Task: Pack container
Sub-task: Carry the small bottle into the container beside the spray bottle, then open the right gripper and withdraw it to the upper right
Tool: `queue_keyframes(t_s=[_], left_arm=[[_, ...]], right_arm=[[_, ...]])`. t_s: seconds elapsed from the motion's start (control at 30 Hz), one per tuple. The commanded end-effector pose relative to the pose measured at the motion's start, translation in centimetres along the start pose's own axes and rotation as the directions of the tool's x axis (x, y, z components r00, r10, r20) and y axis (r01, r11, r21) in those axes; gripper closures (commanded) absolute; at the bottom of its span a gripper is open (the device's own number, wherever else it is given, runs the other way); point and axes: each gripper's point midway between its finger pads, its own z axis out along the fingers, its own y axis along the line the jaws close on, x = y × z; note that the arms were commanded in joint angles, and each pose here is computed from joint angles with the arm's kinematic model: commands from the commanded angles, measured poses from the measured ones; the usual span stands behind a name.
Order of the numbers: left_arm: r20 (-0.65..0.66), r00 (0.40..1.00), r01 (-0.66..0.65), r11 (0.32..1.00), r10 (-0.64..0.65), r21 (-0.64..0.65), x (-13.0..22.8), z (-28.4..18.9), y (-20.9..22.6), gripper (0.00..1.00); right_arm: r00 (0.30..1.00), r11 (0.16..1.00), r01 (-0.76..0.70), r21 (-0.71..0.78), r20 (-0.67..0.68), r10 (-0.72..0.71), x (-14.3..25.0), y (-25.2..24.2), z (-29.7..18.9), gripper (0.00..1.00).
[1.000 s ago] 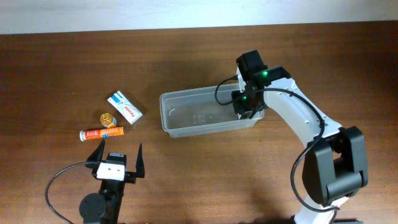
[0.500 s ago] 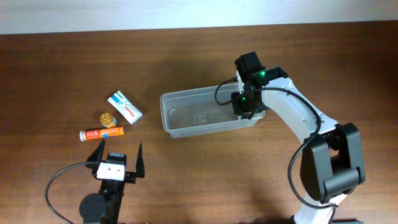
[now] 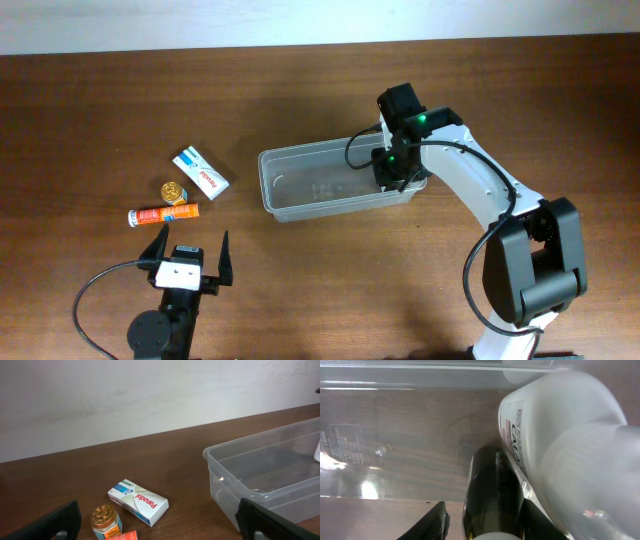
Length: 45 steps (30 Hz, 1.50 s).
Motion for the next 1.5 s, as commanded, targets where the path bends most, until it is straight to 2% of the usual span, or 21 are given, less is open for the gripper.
queue_keyframes(t_s=[0.0,0.13,0.33,0.43,0.5,0.6,0.87,1.0,1.23,1.47], left_arm=[[-0.002,1.0,-0.02,1.0,0.02,-0.011,0.2,0.0,0.2,0.01],[-0.002,1.0,-0.02,1.0,0.02,-0.011,0.2,0.0,0.2,0.0],[-0.002,1.0,-0.02,1.0,0.02,-0.011,0.2,0.0,0.2,0.01],[-0.002,1.0,-0.02,1.0,0.02,-0.011,0.2,0.0,0.2,0.01],[-0.002,1.0,-0.02,1.0,0.02,-0.011,0.2,0.0,0.2,0.01],[-0.002,1.0,-0.02,1.0,0.02,-0.011,0.2,0.0,0.2,0.01],[-0.002,1.0,-0.02,1.0,0.02,-0.011,0.2,0.0,0.2,0.01],[-0.002,1.0,-0.02,1.0,0.02,-0.011,0.2,0.0,0.2,0.01],[-0.002,1.0,-0.02,1.0,0.02,-0.011,0.2,0.0,0.2,0.01],[-0.002,1.0,-0.02,1.0,0.02,-0.011,0.2,0.0,0.2,0.01]], right_arm=[[1.0,1.0,0.002,0.015,0.018,-0.002,-0.6,0.1,-0.6,0.58],[0.999,1.0,0.004,0.011,0.044,-0.005,-1.6,0.3,-3.2,0.54],[0.991,1.0,0.022,0.008,0.135,-0.023,-3.8,0.6,-10.2,0.45],[0.984,0.998,0.01,0.06,0.177,-0.021,-4.5,-0.4,-13.9,0.35],[0.981,0.995,-0.011,0.104,0.195,-0.01,-4.6,-1.6,-16.0,0.24],[0.977,0.986,-0.068,0.149,0.209,0.036,-4.6,-4.1,-18.1,0.17],[0.945,0.944,-0.302,0.136,0.171,0.278,-3.0,-12.2,-18.7,0.11],[0.924,0.922,-0.369,0.115,0.148,0.352,-2.0,-14.5,-18.7,0.01],[0.878,0.871,-0.473,0.135,0.151,0.453,-1.1,-19.0,-18.4,0.02],[0.784,0.769,-0.621,0.15,0.132,0.607,0.7,-23.9,-17.3,0.02]])
